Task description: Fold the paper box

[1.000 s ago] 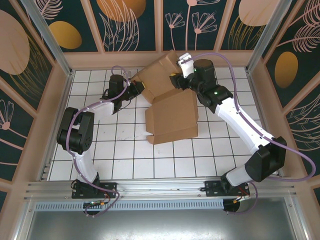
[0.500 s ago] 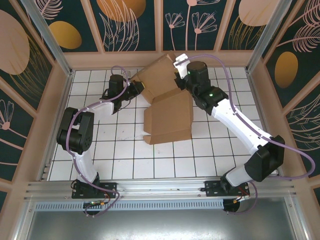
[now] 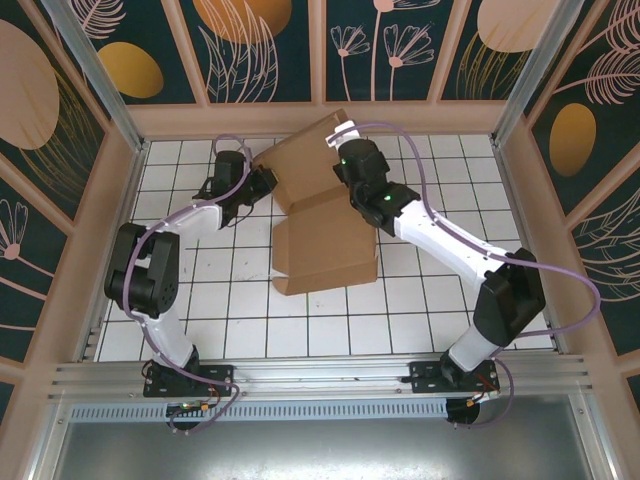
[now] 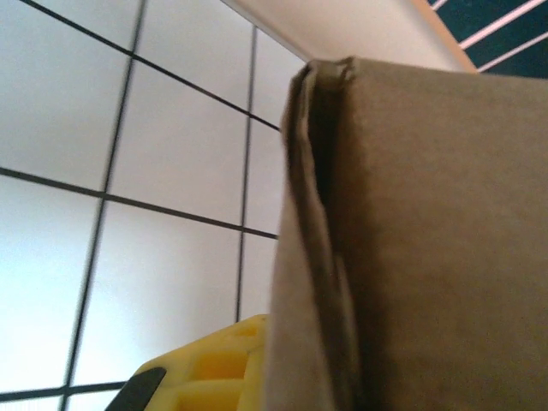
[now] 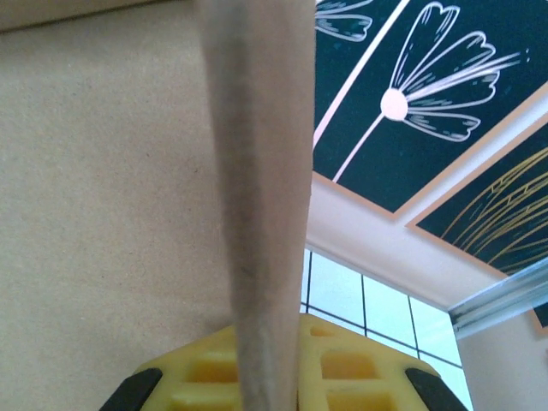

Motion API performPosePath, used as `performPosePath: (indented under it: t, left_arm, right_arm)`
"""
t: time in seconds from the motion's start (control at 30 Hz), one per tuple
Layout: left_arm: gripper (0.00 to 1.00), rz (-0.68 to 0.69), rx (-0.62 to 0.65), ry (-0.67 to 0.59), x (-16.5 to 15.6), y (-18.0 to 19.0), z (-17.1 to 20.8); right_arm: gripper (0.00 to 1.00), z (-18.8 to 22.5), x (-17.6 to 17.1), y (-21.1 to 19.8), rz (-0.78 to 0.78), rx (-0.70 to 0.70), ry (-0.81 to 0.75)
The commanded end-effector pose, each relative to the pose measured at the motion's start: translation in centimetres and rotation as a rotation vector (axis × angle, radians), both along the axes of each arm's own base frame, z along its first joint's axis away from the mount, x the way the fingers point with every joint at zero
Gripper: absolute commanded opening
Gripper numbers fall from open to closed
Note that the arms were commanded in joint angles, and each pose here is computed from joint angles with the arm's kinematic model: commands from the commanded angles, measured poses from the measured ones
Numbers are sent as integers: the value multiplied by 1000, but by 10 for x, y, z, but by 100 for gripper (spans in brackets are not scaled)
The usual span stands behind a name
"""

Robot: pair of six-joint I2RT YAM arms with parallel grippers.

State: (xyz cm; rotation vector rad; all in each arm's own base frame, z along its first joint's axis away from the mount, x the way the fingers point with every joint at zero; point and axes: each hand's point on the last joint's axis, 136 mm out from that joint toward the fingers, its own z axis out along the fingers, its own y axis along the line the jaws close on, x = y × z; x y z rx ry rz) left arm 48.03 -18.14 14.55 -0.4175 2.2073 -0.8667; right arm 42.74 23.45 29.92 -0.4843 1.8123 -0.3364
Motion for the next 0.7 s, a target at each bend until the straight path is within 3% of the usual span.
performPosePath:
  t: [0.0, 0.23, 0.47, 0.53, 0.67]
  left_arm:
    - [0, 35, 37, -87, -10, 9, 46]
    - [0, 50, 91, -44, -28, 21, 43]
    - [0, 47, 93, -44, -26, 19, 46]
    - [0, 49, 102, -47, -24, 21, 46]
    - [0, 55, 146, -43, -23, 25, 44]
  right_arm:
    - [0, -42, -4, 6, -47, 13, 41]
    - [0, -83, 2, 4, -98, -69, 6]
    - [0, -96, 13, 0, -154, -171, -43]
    - [0, -94, 13, 6, -126, -135, -39]
    - [2, -80, 7, 22, -5, 65, 13]
